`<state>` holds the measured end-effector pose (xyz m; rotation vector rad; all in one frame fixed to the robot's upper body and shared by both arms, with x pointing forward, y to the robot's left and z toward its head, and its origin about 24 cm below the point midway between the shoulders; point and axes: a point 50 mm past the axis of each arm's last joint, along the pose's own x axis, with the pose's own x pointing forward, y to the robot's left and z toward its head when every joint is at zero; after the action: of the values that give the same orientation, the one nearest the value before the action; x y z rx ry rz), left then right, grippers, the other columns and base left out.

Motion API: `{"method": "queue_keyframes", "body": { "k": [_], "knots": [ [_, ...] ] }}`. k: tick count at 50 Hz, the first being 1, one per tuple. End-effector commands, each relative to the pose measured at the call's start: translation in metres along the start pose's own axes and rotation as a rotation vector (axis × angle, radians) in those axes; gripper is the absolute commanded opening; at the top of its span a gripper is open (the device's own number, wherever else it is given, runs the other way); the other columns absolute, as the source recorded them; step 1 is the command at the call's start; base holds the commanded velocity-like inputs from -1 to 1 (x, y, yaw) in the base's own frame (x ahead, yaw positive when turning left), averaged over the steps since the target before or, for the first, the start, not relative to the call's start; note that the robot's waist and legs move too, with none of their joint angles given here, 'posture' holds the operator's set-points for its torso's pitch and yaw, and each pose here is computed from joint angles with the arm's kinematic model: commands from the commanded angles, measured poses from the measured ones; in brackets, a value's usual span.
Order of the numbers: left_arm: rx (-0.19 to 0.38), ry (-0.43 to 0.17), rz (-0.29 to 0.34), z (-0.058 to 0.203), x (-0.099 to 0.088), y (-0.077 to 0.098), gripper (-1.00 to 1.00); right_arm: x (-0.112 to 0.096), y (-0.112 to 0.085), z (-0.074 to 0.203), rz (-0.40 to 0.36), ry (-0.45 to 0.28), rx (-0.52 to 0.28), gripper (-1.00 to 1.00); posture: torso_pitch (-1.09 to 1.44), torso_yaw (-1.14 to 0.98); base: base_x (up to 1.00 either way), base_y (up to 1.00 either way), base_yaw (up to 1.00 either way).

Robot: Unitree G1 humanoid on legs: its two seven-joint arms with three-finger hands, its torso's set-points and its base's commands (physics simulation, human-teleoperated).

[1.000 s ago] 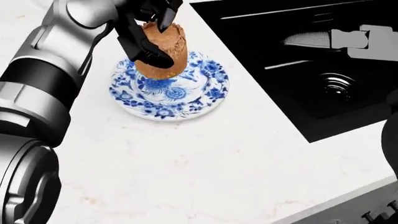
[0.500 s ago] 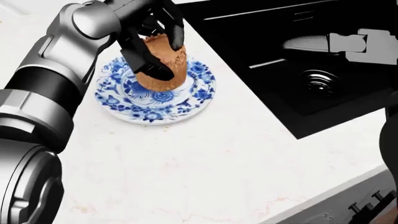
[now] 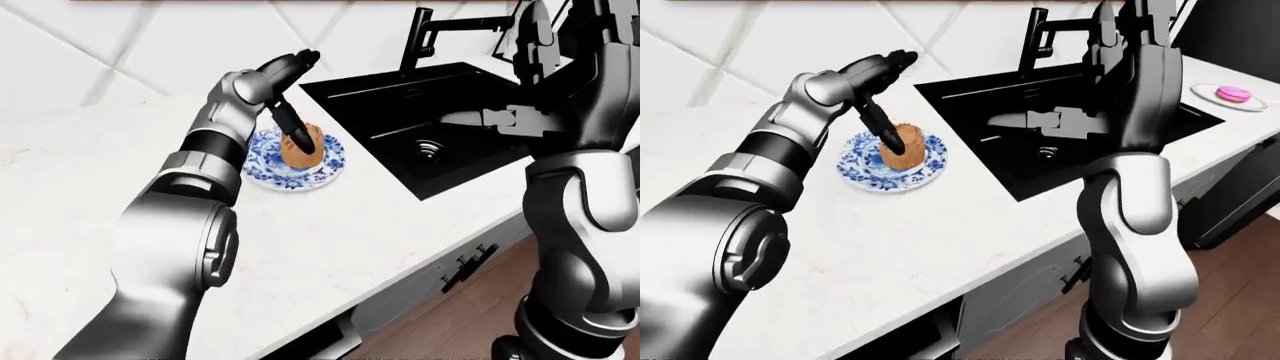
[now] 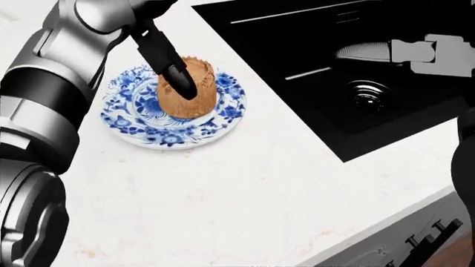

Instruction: Place the pastries on the plates.

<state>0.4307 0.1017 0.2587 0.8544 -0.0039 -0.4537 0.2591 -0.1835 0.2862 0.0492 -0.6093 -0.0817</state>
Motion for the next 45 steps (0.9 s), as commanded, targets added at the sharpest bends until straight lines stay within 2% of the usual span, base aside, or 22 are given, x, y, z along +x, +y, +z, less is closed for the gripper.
{"method": "queue_keyframes", "body": {
  "k": [1, 3, 7, 18, 24, 26, 30, 34, 39, 45],
  "knots": [
    [0.018, -0.108, 0.117, 0.032, -0.011, 0.031, 1.00, 0.001, -0.001, 0.013, -0.002, -0.071, -0.001, 1.00, 0.00, -0.35, 0.00, 0.00, 0.00],
    [-0.002, -0.127, 0.163, 0.038, -0.017, 0.044, 1.00, 0.000, -0.001, 0.013, -0.002, -0.070, -0.002, 1.00, 0.00, -0.35, 0.00, 0.00, 0.00],
    [-0.006, -0.154, 0.237, 0.045, -0.029, 0.067, 1.00, 0.001, 0.001, 0.013, 0.001, -0.070, -0.003, 1.00, 0.00, -0.35, 0.00, 0.00, 0.00],
    [-0.025, -0.167, 0.378, 0.041, -0.055, 0.105, 1.00, 0.006, 0.005, 0.018, 0.012, -0.078, -0.005, 1.00, 0.00, -0.35, 0.00, 0.00, 0.00],
    [-0.033, -0.225, 0.483, 0.043, -0.072, 0.125, 1.00, 0.005, 0.003, 0.020, 0.009, -0.082, -0.016, 1.00, 0.00, -0.35, 0.00, 0.00, 0.00],
    [-0.045, -0.243, 0.532, 0.043, -0.083, 0.136, 1.00, 0.006, 0.004, 0.022, 0.012, -0.085, -0.016, 1.00, 0.00, -0.35, 0.00, 0.00, 0.00],
    [-0.031, -0.273, 0.581, 0.047, -0.099, 0.150, 1.00, 0.006, 0.007, 0.022, 0.017, -0.085, -0.017, 1.00, 0.00, -0.35, 0.00, 0.00, 0.00],
    [-0.033, -0.325, 0.653, 0.061, -0.125, 0.169, 1.00, 0.005, 0.007, 0.022, 0.021, -0.083, -0.015, 1.00, 0.00, -0.35, 0.00, 0.00, 0.00],
    [-0.012, -0.360, 0.701, 0.074, -0.148, 0.176, 1.00, 0.005, 0.008, 0.022, 0.023, -0.084, -0.011, 1.00, 0.00, -0.35, 0.00, 0.00, 0.00],
    [-0.001, -0.381, 0.730, 0.080, -0.167, 0.172, 1.00, 0.005, 0.009, 0.021, 0.025, -0.083, -0.016, 1.00, 0.00, -0.35, 0.00, 0.00, 0.00]
  ]
}}
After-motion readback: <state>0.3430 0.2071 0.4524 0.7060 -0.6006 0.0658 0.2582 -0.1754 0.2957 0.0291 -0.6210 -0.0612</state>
